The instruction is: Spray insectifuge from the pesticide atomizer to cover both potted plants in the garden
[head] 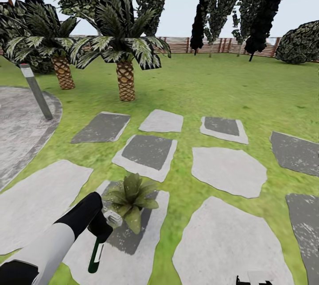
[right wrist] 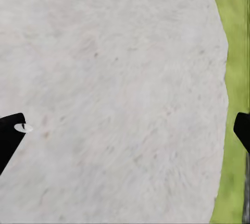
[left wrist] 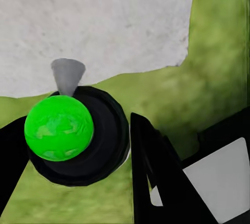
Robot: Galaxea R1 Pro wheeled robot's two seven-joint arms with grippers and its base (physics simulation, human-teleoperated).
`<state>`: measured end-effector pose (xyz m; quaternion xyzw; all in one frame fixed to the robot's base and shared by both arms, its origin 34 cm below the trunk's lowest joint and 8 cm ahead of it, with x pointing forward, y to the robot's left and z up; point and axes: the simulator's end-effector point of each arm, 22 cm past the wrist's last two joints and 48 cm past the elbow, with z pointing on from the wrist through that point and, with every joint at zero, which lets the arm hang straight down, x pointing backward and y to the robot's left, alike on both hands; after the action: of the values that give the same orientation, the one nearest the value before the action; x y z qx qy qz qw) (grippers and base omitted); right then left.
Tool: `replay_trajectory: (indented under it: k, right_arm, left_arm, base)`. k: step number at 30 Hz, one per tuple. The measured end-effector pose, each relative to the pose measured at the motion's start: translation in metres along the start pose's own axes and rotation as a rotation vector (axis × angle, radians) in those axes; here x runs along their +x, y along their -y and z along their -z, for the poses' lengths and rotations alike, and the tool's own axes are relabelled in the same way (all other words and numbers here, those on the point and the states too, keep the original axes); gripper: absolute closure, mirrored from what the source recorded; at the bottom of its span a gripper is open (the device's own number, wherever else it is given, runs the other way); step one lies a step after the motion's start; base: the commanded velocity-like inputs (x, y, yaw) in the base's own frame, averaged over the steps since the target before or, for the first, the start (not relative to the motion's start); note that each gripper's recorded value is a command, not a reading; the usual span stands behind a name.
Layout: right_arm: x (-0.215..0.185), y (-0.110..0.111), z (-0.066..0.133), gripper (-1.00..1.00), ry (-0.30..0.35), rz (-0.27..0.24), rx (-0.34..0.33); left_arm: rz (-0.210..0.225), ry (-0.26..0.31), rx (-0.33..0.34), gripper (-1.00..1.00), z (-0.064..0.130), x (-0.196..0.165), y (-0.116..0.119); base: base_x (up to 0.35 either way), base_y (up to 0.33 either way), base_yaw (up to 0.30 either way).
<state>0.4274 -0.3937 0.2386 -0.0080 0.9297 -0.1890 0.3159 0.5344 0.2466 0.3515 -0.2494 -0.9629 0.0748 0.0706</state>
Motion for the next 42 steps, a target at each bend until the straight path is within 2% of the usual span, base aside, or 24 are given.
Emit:
replay_trajectory:
  k: [10, 17, 22, 27, 30, 33, 37, 40, 42]
  right_arm:
    - [0.000, 0.000, 0.000, -1.00, 0.000, 0.000, 0.000]
    - [0.000, 0.000, 0.000, -1.00, 0.000, 0.000, 0.000]
    - [0.000, 0.000, 0.000, -1.00, 0.000, 0.000, 0.000]
    - [0.000, 0.000, 0.000, -1.00, 0.000, 0.000, -0.001]
    - [-0.001, -0.002, 0.000, -1.00, 0.003, 0.000, -0.006]
    - [-0.001, -0.002, 0.000, -1.00, 0.003, -0.001, -0.006]
    - [-0.001, 0.000, 0.000, -1.00, 0.002, -0.001, -0.002]
    - [-0.001, 0.002, -0.001, -1.00, 0.001, 0.000, 0.001]
    - [0.000, 0.002, -0.001, -1.00, 0.001, 0.000, 0.002]
  left_arm:
    - [0.001, 0.001, -0.002, 1.00, 0.001, 0.000, -0.001]
    - [0.005, 0.002, -0.002, 1.00, 0.001, 0.000, -0.002]
    - [0.005, -0.001, -0.002, 1.00, 0.001, 0.001, -0.002]
    - [0.008, 0.009, -0.009, 1.00, 0.007, -0.004, -0.007]
    - [0.009, 0.049, -0.024, 1.00, 0.031, -0.027, -0.017]
    - [0.007, 0.064, -0.022, 1.00, 0.040, -0.036, -0.018]
    - [-0.010, 0.109, 0.033, 1.00, 0.078, -0.058, -0.020]
    - [-0.047, 0.081, 0.065, 1.00, 0.105, -0.060, -0.021]
    - [-0.065, 0.051, 0.074, 1.00, 0.112, -0.056, -0.021]
  base:
    - [0.000, -0.273, 0.003]
    - [0.070, -0.252, 0.217]
    - [0.154, -0.077, 0.274]
    - [0.006, -0.003, 0.046]
    - [0.000, 0.000, 0.001]
    - [0.000, 0.000, 0.000]
    - [0.000, 0.000, 0.000]
    - [0.000, 0.000, 0.000]
    - [0.000, 0.000, 0.025]
